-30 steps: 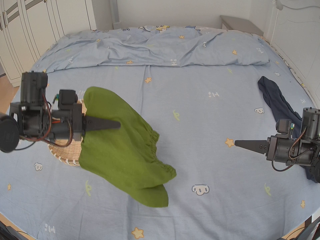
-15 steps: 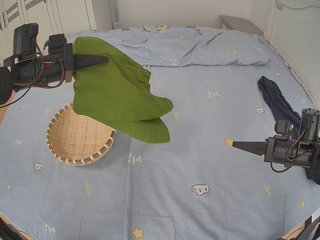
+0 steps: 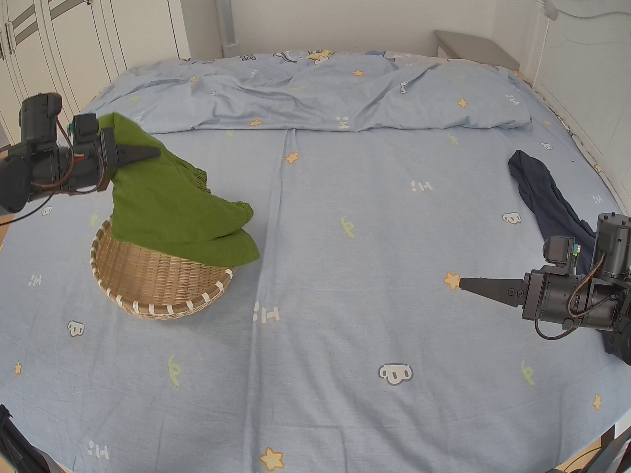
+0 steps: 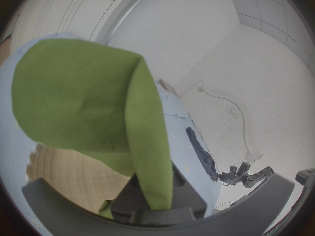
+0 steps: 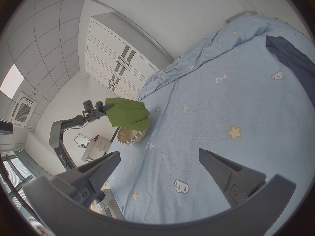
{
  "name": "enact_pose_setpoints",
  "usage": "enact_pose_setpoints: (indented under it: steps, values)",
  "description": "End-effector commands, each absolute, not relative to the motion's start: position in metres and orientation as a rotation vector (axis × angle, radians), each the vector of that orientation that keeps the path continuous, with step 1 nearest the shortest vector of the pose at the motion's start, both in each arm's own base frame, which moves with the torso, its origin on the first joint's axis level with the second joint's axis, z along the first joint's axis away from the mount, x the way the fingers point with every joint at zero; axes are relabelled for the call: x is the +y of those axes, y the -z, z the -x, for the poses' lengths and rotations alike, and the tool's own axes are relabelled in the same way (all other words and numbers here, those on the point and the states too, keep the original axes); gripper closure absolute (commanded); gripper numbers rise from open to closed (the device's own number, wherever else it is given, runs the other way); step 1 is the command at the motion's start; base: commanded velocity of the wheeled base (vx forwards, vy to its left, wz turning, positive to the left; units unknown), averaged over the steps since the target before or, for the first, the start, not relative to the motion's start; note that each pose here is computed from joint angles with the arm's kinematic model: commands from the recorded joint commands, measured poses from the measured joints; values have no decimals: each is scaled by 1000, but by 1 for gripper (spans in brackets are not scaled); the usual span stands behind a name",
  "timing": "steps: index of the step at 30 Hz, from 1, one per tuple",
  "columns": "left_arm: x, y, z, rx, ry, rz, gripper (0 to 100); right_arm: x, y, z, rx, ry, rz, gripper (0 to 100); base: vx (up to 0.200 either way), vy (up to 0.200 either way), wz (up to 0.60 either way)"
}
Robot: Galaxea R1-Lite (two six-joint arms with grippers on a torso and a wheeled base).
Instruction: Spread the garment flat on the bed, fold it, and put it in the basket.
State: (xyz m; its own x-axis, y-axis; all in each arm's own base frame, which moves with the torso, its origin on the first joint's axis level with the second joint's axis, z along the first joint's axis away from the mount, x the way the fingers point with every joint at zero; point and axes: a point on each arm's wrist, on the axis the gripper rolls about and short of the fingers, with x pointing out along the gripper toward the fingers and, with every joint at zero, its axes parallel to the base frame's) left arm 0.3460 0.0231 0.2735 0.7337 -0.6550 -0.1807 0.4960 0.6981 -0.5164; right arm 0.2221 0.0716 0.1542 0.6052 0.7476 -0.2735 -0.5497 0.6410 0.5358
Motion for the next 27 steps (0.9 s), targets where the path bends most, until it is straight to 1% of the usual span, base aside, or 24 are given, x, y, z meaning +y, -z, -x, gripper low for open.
enact_pose_setpoints:
  steps: [1,7,9,11,13,15,16,19,20,25,26,27]
  values:
    - [37,-223,-353,507,583,541,100,72,-156,-221,500,-782,-424,0,0,0,0]
    - [63,-195,-337,575,485,601,100,71,-157,-220,497,-782,-425,0,0,0,0]
    - [66,-193,-333,580,472,607,100,71,-157,-220,497,-782,-425,0,0,0,0]
    - [77,-178,-325,612,428,628,100,72,-157,-220,500,-786,-425,0,0,0,0]
    - [82,-173,-324,617,403,617,100,74,-156,-219,505,-794,-422,0,0,0,0]
    - [82,-170,-325,620,382,601,100,75,-155,-218,510,-798,-422,0,0,0,0]
    - [81,-167,-328,626,336,579,100,76,-156,-218,508,-800,-420,0,0,0,0]
    - [81,-167,-328,626,336,579,100,76,-156,-218,508,-800,-420,0,0,0,0]
    - [83,-152,-340,660,264,568,100,75,-158,-216,498,-802,-419,0,0,0,0]
    - [84,-151,-343,664,259,569,100,75,-159,-215,493,-803,-418,0,0,0,0]
    - [82,-153,-343,661,265,566,0,75,-159,-215,495,-803,-418,0,0,0,0]
    - [80,-155,-341,665,265,568,0,75,-159,-215,495,-803,-418,0,0,0,0]
